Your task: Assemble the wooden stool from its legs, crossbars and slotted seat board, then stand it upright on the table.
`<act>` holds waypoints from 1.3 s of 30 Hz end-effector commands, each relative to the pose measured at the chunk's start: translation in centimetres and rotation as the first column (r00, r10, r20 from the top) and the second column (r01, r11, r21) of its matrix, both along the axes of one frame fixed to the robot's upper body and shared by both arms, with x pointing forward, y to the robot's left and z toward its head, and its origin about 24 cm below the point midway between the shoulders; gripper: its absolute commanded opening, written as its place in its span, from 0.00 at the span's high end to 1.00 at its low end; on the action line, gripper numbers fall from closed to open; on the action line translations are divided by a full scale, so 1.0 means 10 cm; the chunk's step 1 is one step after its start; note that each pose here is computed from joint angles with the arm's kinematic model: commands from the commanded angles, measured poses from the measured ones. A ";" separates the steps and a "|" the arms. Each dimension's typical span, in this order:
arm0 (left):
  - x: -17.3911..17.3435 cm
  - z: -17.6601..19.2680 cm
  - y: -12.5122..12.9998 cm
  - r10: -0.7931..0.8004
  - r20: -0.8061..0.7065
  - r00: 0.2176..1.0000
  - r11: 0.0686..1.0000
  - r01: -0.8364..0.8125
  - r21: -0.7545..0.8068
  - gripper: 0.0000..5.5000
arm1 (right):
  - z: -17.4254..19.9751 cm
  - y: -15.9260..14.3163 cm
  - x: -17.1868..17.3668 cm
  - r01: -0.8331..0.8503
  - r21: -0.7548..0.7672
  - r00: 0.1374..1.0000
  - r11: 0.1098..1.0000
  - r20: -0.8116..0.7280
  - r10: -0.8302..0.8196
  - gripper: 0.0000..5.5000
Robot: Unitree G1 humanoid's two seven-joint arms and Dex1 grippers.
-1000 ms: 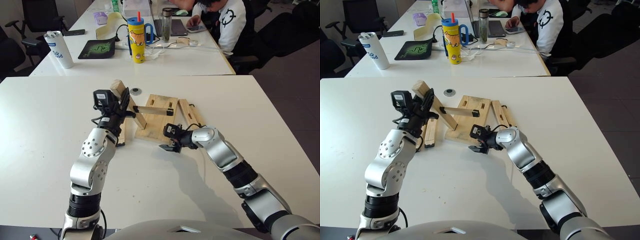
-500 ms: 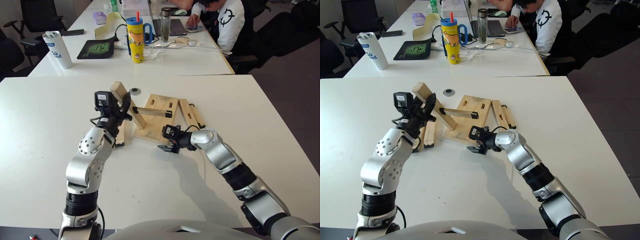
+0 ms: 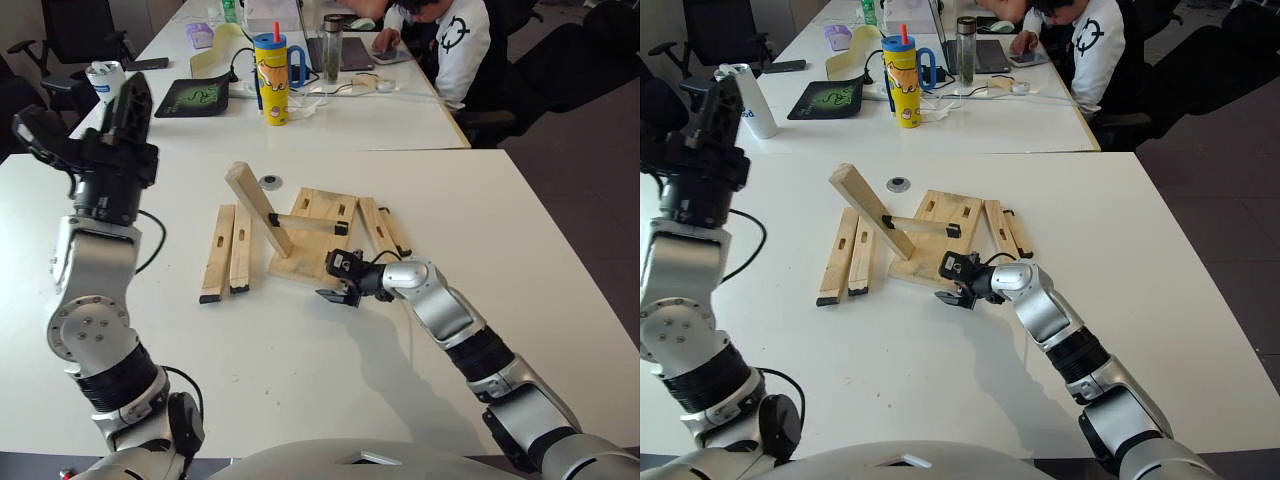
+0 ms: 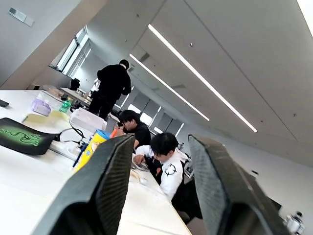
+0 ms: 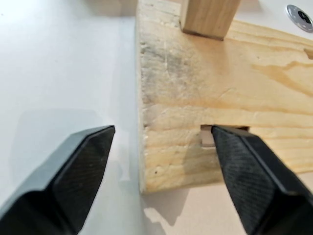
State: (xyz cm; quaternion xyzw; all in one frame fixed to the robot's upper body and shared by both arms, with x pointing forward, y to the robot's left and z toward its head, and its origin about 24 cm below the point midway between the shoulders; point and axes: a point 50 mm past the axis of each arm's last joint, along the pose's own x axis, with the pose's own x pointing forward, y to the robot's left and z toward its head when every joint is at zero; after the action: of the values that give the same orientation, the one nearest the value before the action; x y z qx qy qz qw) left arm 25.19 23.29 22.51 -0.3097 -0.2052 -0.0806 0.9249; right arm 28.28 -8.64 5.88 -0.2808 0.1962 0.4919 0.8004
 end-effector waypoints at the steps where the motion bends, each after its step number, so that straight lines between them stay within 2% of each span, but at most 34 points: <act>1: 0.03 -0.63 0.37 0.093 -0.356 0.930 0.994 -0.069 0.081 0.63 | 0.14 0.01 0.02 0.065 0.187 0.995 0.980 0.066 -0.078 0.33; 3: -0.08 -0.97 0.42 0.097 -0.503 0.859 0.986 -0.014 0.165 0.63 | 0.28 0.02 0.02 0.069 0.299 0.989 0.952 0.102 -0.104 0.33; 5: -0.18 -1.16 0.37 0.081 -0.594 0.800 0.964 0.089 0.251 0.58 | 0.33 -0.02 0.01 0.080 0.348 0.987 0.934 0.101 -0.123 0.33; 8: -0.25 -1.30 0.23 0.068 -0.656 0.752 0.896 0.242 0.372 0.50 | 0.26 -0.13 -0.04 0.111 0.325 0.986 0.939 0.083 -0.145 0.33; 14: -0.23 -1.48 0.04 0.072 -0.690 0.721 0.822 0.349 0.450 0.37 | 0.12 -0.23 -0.12 0.137 0.271 0.986 0.953 0.054 -0.157 0.33; 26: -0.15 -1.81 -0.05 0.124 -0.728 0.674 0.783 0.384 0.489 0.37 | 0.04 -0.14 -0.24 0.116 0.274 0.991 0.955 0.032 -0.129 0.33; 32: -0.15 -1.87 0.00 0.178 -0.730 0.659 0.740 0.399 0.541 0.37 | 0.06 -0.12 -0.24 0.124 0.287 0.990 0.950 0.031 -0.138 0.33; 39: -0.15 -1.85 -0.03 0.168 -0.712 0.682 0.717 0.411 0.563 0.53 | 0.06 -0.11 -0.25 0.125 0.291 0.990 0.949 0.030 -0.140 0.33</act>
State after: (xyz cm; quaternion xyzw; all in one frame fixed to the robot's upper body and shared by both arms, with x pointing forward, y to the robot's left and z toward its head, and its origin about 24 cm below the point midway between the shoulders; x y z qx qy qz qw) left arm 23.58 23.19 3.71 0.0262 0.2501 -0.0813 0.9645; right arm 25.95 -9.79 6.35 -0.1611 0.1217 0.4536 0.8680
